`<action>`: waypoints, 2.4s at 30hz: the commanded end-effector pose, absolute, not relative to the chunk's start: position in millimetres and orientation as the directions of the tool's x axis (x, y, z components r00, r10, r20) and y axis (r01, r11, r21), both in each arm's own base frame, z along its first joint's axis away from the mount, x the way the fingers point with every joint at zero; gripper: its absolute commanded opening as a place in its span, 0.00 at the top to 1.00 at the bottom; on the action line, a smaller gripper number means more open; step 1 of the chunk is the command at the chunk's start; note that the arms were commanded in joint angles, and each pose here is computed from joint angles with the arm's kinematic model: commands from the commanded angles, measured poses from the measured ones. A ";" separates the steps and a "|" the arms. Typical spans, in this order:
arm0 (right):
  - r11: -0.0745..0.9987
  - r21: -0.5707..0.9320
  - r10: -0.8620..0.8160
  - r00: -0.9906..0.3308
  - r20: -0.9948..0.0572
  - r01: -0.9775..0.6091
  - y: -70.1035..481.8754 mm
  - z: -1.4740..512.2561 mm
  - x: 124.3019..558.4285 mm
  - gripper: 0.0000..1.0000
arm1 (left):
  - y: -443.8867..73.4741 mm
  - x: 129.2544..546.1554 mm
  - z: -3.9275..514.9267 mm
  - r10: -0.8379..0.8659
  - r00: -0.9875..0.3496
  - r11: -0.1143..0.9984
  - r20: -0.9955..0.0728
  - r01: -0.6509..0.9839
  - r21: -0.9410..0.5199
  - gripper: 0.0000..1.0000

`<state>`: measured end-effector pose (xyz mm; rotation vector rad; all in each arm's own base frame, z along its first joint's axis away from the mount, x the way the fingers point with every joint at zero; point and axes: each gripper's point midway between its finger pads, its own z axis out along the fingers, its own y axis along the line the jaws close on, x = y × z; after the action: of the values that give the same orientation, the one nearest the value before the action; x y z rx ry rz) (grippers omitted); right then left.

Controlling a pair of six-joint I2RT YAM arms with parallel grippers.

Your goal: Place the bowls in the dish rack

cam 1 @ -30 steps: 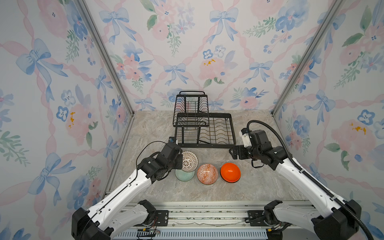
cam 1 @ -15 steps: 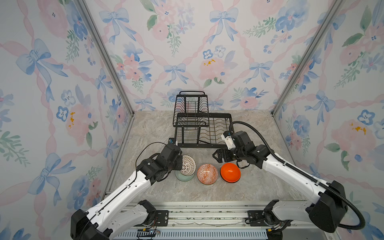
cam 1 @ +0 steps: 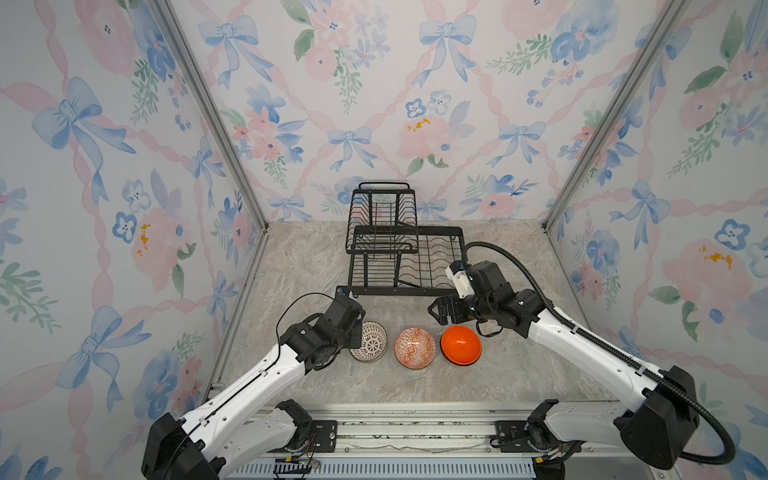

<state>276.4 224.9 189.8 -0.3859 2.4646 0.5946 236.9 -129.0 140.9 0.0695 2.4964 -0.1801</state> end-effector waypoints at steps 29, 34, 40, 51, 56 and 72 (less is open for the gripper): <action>0.917 0.269 -0.073 -0.787 -0.612 -0.294 155.4 202.4 270.7 0.03 | -218.1 224.6 123.1 0.192 -0.839 0.918 -0.509 0.337 -0.208 0.20; 0.919 0.269 -0.065 -0.784 -0.617 -0.288 151.4 201.6 267.7 0.03 | -220.9 227.2 111.8 0.206 -0.852 0.926 -0.480 0.329 -0.186 0.33; 0.918 0.273 -0.059 -0.782 -0.621 -0.286 149.5 202.0 265.8 0.03 | -222.0 228.4 104.2 0.211 -0.862 0.931 -0.462 0.321 -0.173 0.51; 0.920 0.271 -0.055 -0.778 -0.625 -0.283 145.9 201.6 263.1 0.03 | -228.5 230.7 94.9 0.223 -0.872 0.936 -0.435 0.316 -0.155 0.71; 0.921 0.272 -0.046 -0.772 -0.634 -0.278 141.6 204.4 261.6 0.03 | -228.3 232.1 100.0 0.215 -0.867 0.937 -0.450 0.312 -0.154 0.87; 0.901 0.303 -0.041 -0.758 -0.651 -0.310 144.7 212.5 259.7 0.03 | -228.8 235.1 159.1 0.154 -0.823 0.934 -0.547 0.302 -0.192 1.00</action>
<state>265.8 144.4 214.9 -0.2321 2.3813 0.5015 229.9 -226.3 123.6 0.3702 2.6287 -0.3207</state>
